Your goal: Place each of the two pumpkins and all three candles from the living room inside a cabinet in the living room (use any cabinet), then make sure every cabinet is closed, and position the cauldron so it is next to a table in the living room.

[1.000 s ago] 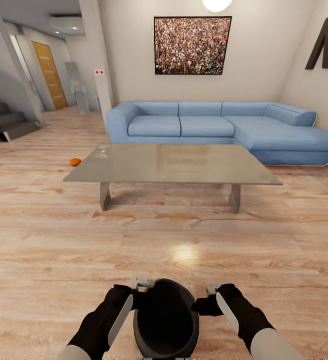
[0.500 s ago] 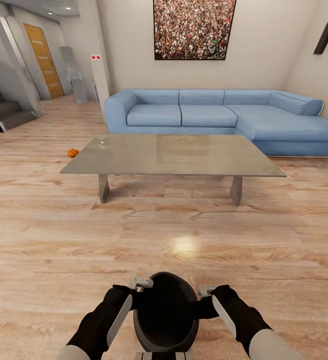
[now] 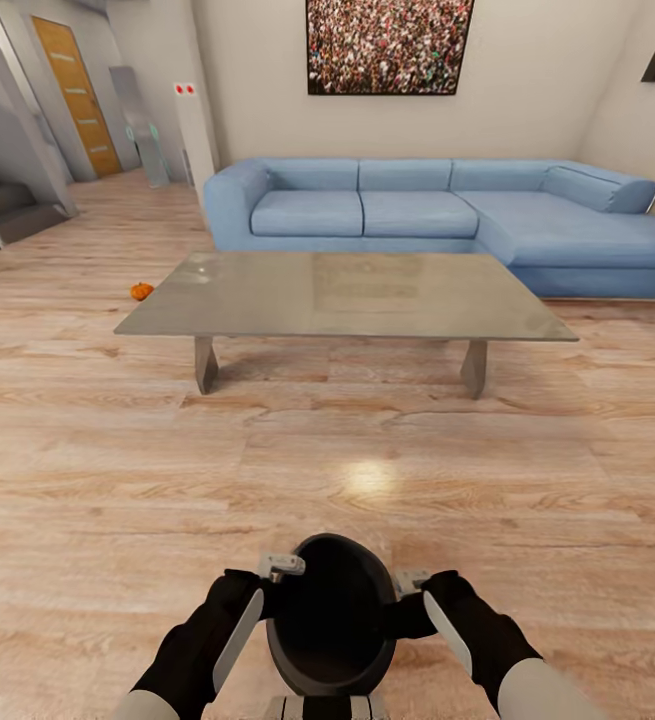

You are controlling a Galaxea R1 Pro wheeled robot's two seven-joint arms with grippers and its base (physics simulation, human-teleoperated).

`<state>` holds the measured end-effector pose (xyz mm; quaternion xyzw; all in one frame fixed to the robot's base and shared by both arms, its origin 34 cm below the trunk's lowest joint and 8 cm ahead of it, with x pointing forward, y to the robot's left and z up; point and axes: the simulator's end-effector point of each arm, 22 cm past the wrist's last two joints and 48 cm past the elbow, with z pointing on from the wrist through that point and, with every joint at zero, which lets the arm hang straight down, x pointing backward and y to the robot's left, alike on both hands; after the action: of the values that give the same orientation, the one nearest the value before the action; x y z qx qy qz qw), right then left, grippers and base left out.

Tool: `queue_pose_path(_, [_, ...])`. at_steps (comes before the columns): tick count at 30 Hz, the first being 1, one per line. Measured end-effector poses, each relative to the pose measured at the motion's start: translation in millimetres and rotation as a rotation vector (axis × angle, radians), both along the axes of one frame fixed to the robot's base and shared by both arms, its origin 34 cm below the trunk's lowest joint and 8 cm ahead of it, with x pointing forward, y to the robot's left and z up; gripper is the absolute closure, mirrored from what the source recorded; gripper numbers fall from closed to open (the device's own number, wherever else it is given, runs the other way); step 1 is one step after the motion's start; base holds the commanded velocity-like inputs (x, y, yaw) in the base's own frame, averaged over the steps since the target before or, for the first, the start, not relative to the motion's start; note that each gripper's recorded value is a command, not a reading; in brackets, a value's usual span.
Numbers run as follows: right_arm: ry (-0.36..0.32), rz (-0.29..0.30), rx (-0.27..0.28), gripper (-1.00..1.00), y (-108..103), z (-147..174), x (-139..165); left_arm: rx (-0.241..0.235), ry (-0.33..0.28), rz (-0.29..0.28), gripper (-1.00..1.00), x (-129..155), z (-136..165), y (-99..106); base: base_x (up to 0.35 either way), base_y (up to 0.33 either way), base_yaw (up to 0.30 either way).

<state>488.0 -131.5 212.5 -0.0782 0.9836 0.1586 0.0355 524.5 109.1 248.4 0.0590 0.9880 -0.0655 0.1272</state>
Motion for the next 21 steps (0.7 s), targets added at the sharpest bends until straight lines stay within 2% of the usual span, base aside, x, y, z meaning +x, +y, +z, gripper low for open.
queue_pose_path(12, [0.045,-0.010,-0.027,-1.00,-9,-23,-13,0.010,0.046,0.000,-1.00,-12,-22,4,0.000,0.000,0.000])
queue_pose_path(21, [0.049,-0.011,-0.029,-1.00,-8,-25,-14,0.037,0.049,0.003,-1.00,-12,-27,22,0.000,0.000,0.000])
